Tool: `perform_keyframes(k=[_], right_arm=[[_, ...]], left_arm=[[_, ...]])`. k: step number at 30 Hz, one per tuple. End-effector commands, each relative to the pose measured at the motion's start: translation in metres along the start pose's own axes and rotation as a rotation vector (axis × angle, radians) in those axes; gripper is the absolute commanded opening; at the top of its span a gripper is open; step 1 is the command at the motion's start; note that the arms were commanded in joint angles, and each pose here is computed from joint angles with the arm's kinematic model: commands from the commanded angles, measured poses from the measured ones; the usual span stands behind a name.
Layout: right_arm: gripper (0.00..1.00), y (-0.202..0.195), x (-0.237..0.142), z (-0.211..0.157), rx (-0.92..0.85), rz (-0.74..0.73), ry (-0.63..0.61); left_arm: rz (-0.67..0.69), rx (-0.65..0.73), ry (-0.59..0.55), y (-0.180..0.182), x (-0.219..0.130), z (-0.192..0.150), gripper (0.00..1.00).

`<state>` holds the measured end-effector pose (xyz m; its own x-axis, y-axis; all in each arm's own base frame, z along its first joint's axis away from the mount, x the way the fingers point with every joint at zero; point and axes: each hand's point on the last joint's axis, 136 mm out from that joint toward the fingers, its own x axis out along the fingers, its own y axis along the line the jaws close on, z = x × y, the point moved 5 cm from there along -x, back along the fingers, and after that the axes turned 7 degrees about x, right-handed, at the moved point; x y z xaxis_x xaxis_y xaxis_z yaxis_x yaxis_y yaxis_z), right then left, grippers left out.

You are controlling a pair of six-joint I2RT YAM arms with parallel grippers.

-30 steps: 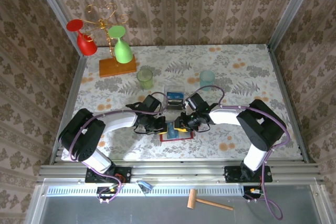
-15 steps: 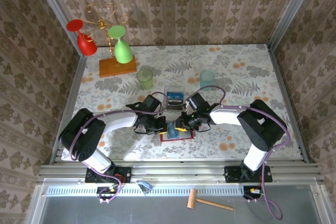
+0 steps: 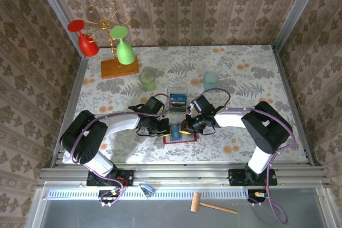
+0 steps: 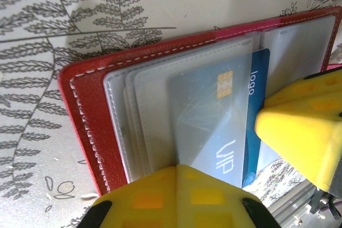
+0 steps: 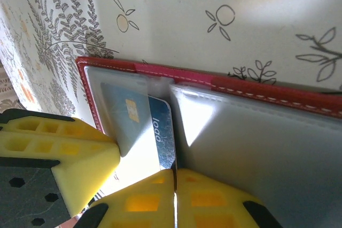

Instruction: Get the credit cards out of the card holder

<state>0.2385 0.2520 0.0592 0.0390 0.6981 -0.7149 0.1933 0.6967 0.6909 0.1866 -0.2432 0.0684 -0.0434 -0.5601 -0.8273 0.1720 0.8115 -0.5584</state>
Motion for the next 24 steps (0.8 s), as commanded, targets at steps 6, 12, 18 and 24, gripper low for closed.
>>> perform_keyframes(k=[6,12,18,24], right_arm=[[0.05,-0.005,-0.010,0.000,0.012,0.002,-0.011],[0.05,-0.010,-0.018,0.000,0.016,-0.009,-0.020],[0.05,-0.017,-0.028,0.002,0.013,-0.045,-0.039],[0.05,-0.018,-0.040,0.002,-0.007,-0.085,-0.061]], left_arm=[[0.061,-0.013,0.047,0.014,0.008,-0.011,0.05],[0.061,-0.012,0.048,0.014,0.008,-0.012,0.05],[0.062,-0.013,0.045,0.014,0.007,-0.012,0.05],[0.059,-0.013,0.044,0.013,0.007,-0.011,0.05]])
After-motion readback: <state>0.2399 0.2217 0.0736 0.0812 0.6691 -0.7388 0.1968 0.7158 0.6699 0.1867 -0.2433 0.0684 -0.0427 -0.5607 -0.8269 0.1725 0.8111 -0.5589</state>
